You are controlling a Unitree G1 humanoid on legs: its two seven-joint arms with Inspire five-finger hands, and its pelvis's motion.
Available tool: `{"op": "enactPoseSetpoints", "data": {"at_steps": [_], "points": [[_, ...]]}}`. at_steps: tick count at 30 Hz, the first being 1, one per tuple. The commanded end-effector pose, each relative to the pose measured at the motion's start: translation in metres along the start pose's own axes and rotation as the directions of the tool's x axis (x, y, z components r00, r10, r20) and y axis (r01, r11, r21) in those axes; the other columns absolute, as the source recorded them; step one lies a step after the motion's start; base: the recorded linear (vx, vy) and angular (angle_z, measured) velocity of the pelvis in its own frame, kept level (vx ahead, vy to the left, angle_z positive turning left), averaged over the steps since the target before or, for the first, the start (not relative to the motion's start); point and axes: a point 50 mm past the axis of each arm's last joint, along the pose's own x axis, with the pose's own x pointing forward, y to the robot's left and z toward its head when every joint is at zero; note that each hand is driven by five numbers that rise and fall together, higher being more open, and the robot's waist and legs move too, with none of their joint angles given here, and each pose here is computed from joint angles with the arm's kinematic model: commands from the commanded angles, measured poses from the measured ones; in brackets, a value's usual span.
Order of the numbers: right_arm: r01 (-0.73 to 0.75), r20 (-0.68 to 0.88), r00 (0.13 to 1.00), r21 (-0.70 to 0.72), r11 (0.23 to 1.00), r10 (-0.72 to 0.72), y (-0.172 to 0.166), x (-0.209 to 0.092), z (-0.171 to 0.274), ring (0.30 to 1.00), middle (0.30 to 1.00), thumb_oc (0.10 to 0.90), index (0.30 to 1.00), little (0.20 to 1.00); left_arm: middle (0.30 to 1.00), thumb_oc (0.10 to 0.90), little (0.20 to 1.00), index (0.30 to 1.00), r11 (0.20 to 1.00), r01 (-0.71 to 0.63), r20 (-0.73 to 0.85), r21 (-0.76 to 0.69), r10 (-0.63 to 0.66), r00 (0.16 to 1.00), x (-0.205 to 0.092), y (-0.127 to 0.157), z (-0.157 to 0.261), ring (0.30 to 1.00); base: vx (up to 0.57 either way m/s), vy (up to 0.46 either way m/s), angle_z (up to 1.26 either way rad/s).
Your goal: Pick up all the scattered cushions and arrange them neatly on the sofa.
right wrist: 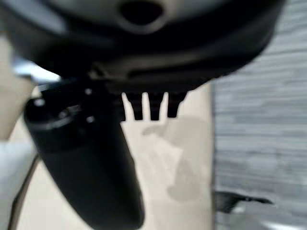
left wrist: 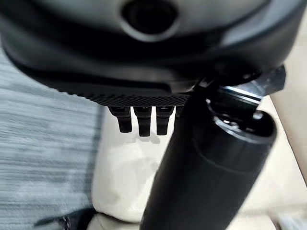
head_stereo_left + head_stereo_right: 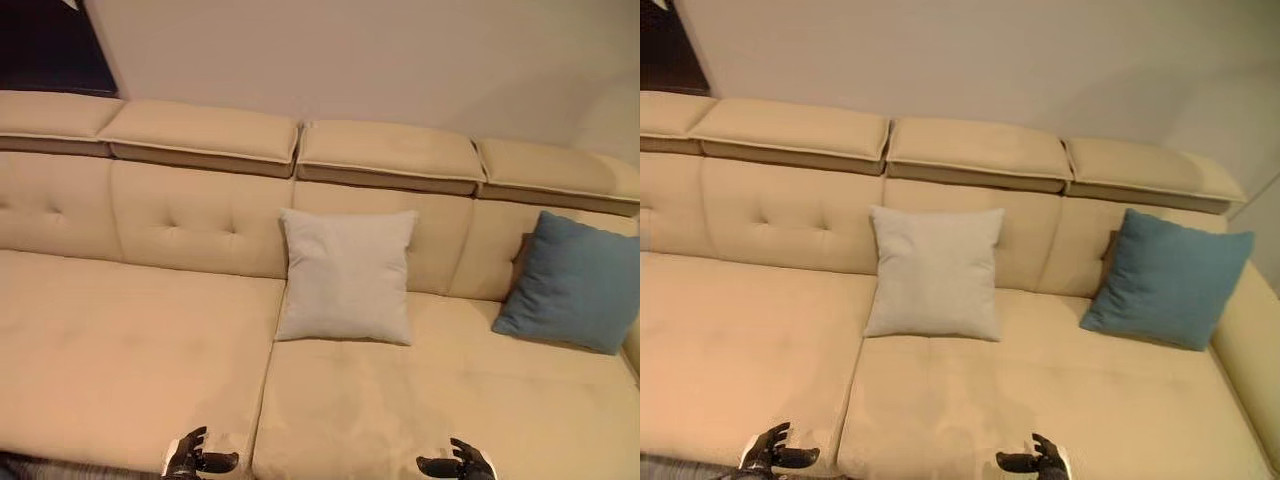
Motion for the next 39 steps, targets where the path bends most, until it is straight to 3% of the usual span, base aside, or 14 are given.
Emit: {"op": "enactPoseSetpoints", "data": {"at_steps": [1, 17, 23, 31, 39], "points": [[0.069, 0.115, 0.991, -0.005, 0.998, -0.068, -0.020, 0.005, 0.026, 0.900, 0.900, 0.800, 0.900, 0.900, 0.900, 0.800, 0.900, 0.900, 0.999, -0.039, 0.085, -0.038, 0.043, 0.995, 0.006, 0.008, 0.025, 0.900, -0.31, -0.223, 0.91], [0.080, 0.026, 0.997, -0.051, 0.995, -0.079, -0.022, 0.001, -0.001, 0.900, 0.900, 0.800, 0.900, 0.900, 0.900, 0.800, 0.900, 0.900, 1.000, 0.020, -0.001, 0.006, -0.020, 1.000, -0.002, -0.011, -0.001, 0.900, -0.17, -0.011, 0.80], [0.035, 0.093, 0.995, -0.104, 0.994, -0.025, -0.002, 0.004, 0.022, 0.900, 0.900, 0.800, 0.900, 0.900, 0.900, 0.800, 0.900, 0.900, 1.000, -0.019, -0.046, 0.002, 0.019, 0.999, -0.002, -0.001, -0.012, 0.900, -0.12, 0.120, 0.19], [-0.006, 0.161, 0.987, -0.032, 0.999, 0.011, 0.009, 0.002, 0.038, 0.900, 0.900, 0.800, 0.900, 0.900, 0.900, 0.800, 0.900, 0.900, 0.999, -0.043, -0.007, -0.007, 0.043, 0.999, 0.002, 0.006, 0.000, 0.900, -0.04, -0.010, 0.62], [-0.045, 0.221, 0.972, -0.178, 0.983, 0.084, 0.013, 0.000, 0.047, 0.900, 0.900, 0.800, 0.900, 0.900, 0.900, 0.800, 0.900, 0.900, 0.997, -0.039, 0.025, -0.072, 0.041, 0.999, 0.003, 0.004, 0.008, 0.900, -0.02, -0.174, 0.84]]}}
